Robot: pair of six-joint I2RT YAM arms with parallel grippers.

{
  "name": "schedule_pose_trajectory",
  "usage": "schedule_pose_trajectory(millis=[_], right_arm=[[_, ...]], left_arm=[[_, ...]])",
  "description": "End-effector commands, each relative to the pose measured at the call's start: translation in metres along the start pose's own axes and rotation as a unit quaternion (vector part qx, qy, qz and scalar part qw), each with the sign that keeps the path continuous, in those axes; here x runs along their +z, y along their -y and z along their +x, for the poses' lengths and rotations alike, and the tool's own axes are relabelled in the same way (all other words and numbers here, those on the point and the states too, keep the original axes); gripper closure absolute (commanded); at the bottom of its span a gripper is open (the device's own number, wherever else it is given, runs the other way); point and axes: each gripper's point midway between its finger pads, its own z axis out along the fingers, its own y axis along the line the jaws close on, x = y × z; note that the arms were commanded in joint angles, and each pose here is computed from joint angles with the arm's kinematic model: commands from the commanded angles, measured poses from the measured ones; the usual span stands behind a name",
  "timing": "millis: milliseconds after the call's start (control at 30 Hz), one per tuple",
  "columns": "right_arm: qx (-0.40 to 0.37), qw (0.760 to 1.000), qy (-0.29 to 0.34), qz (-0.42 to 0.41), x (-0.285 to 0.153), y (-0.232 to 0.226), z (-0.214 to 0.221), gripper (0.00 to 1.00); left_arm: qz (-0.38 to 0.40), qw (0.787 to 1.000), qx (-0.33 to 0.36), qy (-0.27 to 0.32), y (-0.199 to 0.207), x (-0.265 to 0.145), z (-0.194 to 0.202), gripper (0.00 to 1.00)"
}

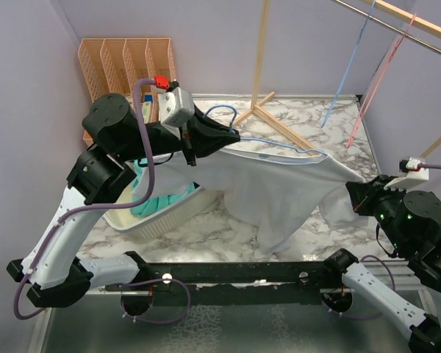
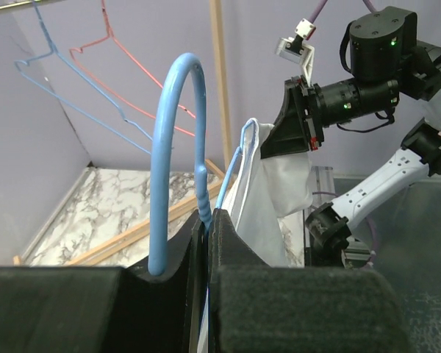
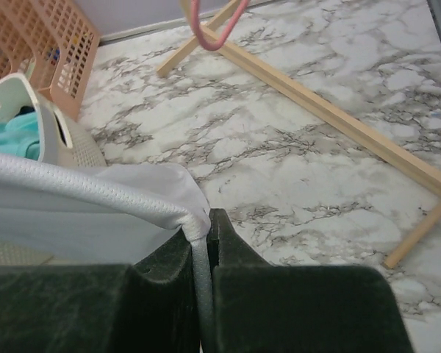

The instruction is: Remove the t-shirt from the hanger

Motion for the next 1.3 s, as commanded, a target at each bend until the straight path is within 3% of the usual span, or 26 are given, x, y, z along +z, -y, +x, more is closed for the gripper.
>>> schedule_pose_trajectory(millis=[0,200,367,533,567,733,900,1033,1267], right_arm=[[0.016,0.992,-0.003,0.123,-0.004,0.042,0.005,0.99],[-0.001,0.996,-0.035,0.083,0.007,0.025,0.016,0.99],[-0.027,0.998,-0.043,-0.038,0.006,-0.015,0.016,0.98],[-0.047,0.987,-0.013,-0.156,-0.020,-0.047,0.001,0.61],[-0.049,0.985,-0.004,-0.166,-0.026,-0.049,-0.005,0.58],[-0.061,0.973,0.058,-0.217,-0.064,-0.059,-0.044,0.53],[-0.087,0.946,0.100,-0.296,-0.089,-0.085,-0.069,0.46],[-0.117,0.925,0.077,-0.353,-0.081,-0.112,-0.064,0.40],[-0.151,0.913,0.024,-0.379,-0.047,-0.134,-0.046,0.36]], left_arm=[[-0.061,0.995,0.056,0.052,-0.001,-0.028,-0.041,1.00],[-0.081,0.992,0.050,0.083,-0.003,-0.033,-0.047,1.00],[-0.042,0.995,0.001,0.090,-0.006,-0.009,-0.031,1.00],[-0.005,0.997,-0.034,0.067,-0.012,0.015,-0.005,1.00],[0.003,0.997,-0.039,0.060,-0.012,0.019,0.000,1.00],[0.047,0.997,-0.061,0.028,-0.007,0.030,0.023,1.00],[0.107,0.990,-0.090,0.004,0.005,0.037,0.042,1.00],[0.151,0.982,-0.114,-0.002,0.014,0.042,0.050,1.00],[0.185,0.973,-0.135,-0.011,0.021,0.050,0.060,1.00]])
